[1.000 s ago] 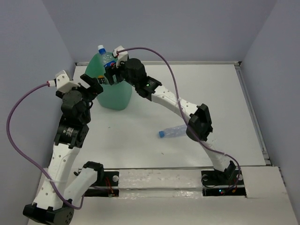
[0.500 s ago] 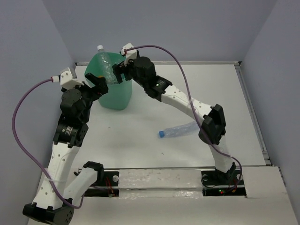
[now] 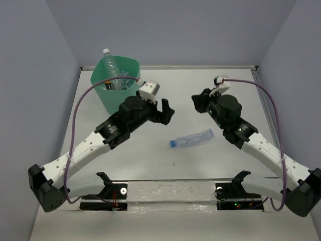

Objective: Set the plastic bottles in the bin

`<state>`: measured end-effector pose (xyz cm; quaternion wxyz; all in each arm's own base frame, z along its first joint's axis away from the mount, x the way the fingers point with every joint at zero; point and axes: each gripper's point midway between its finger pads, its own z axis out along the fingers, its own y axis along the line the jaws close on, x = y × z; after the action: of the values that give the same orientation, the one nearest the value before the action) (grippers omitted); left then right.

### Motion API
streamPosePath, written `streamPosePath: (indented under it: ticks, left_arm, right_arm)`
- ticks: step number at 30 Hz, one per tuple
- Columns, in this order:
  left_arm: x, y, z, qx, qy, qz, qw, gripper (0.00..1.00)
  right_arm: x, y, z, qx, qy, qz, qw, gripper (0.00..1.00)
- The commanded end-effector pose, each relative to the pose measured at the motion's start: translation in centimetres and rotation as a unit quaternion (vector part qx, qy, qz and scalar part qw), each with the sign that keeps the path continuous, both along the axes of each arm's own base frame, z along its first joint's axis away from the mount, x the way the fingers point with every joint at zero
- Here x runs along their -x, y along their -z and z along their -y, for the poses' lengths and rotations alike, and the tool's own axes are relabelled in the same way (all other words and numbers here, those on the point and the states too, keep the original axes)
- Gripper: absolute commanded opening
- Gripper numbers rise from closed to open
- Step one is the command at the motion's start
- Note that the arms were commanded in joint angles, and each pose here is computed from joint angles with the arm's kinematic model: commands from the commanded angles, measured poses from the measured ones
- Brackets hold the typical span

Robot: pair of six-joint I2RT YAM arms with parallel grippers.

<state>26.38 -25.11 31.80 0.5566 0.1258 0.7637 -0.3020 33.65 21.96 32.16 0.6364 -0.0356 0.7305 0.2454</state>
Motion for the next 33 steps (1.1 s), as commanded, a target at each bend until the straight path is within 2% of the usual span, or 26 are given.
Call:
streamPosePath:
  ticks: [1, 2, 5, 7, 9, 13, 15, 19, 23, 27, 29, 30, 31, 33]
  left_arm:
    - [0.7, 2.7, 5.4, -0.082, 0.078, 0.031, 0.993, 0.99]
    - [1.0, 4.3, 7.5, -0.102, 0.104, 0.029, 0.989, 0.99]
    - [1.1, 7.8, 11.2, -0.157, 0.153, 0.030, 0.975, 0.99]
    - [1.5, 9.0, 13.5, -0.179, 0.184, 0.045, 0.965, 0.99]
    - [1.1, 10.9, 15.7, -0.195, 0.206, 0.036, 0.958, 0.99]
    - [1.7, 13.8, 19.9, -0.205, 0.263, 0.030, 0.942, 0.99]
    - [1.9, 14.9, 21.3, -0.219, 0.272, 0.030, 0.936, 0.99]
    - [1.9, 17.6, 24.0, -0.248, 0.282, 0.030, 0.926, 0.98]
    - [-0.1, 20.1, 24.9, -0.290, 0.247, 0.035, 0.924, 0.95]
    - [-0.3, 22.5, 24.8, -0.320, 0.253, 0.023, 0.913, 0.84]
    - [-0.1, 23.3, 24.6, -0.324, 0.258, 0.018, 0.910, 0.74]
    - [-0.2, 23.5, 24.5, -0.328, 0.254, 0.018, 0.910, 0.67]
    - [-0.7, 23.5, 24.1, -0.336, 0.241, 0.022, 0.910, 0.50]
    - [-1.1, 23.4, 23.5, -0.350, 0.227, 0.029, 0.908, 0.34]
  right_arm:
    - [2.1, 5.0, 7.1, -0.060, 0.137, -0.072, 0.986, 0.21]
    - [2.8, 6.1, 8.3, -0.062, 0.156, -0.084, 0.982, 0.22]
    - [4.9, 7.5, 12.1, -0.104, 0.214, -0.082, 0.968, 0.39]
    - [6.4, 6.4, 14.5, -0.132, 0.250, -0.052, 0.958, 0.52]
    - [7.6, 5.2, 17.1, -0.140, 0.292, -0.025, 0.946, 0.58]
    - [11.0, 0.5, 20.9, -0.167, 0.322, 0.051, 0.931, 0.58]
    - [11.8, -0.5, 21.8, -0.171, 0.331, 0.067, 0.926, 0.57]
    - [12.4, -1.5, 22.1, -0.169, 0.324, 0.081, 0.927, 0.57]
    - [12.1, -1.1, 21.2, -0.171, 0.305, 0.075, 0.934, 0.57]
    - [12.1, -1.0, 21.1, -0.168, 0.303, 0.074, 0.935, 0.56]
    - [12.1, -1.2, 21.1, -0.170, 0.300, 0.075, 0.936, 0.56]
    - [12.1, -1.2, 21.0, -0.171, 0.299, 0.075, 0.936, 0.56]
    - [12.0, -1.1, 20.9, -0.171, 0.298, 0.075, 0.936, 0.56]
    - [11.9, -1.3, 20.4, -0.174, 0.287, 0.077, 0.939, 0.56]
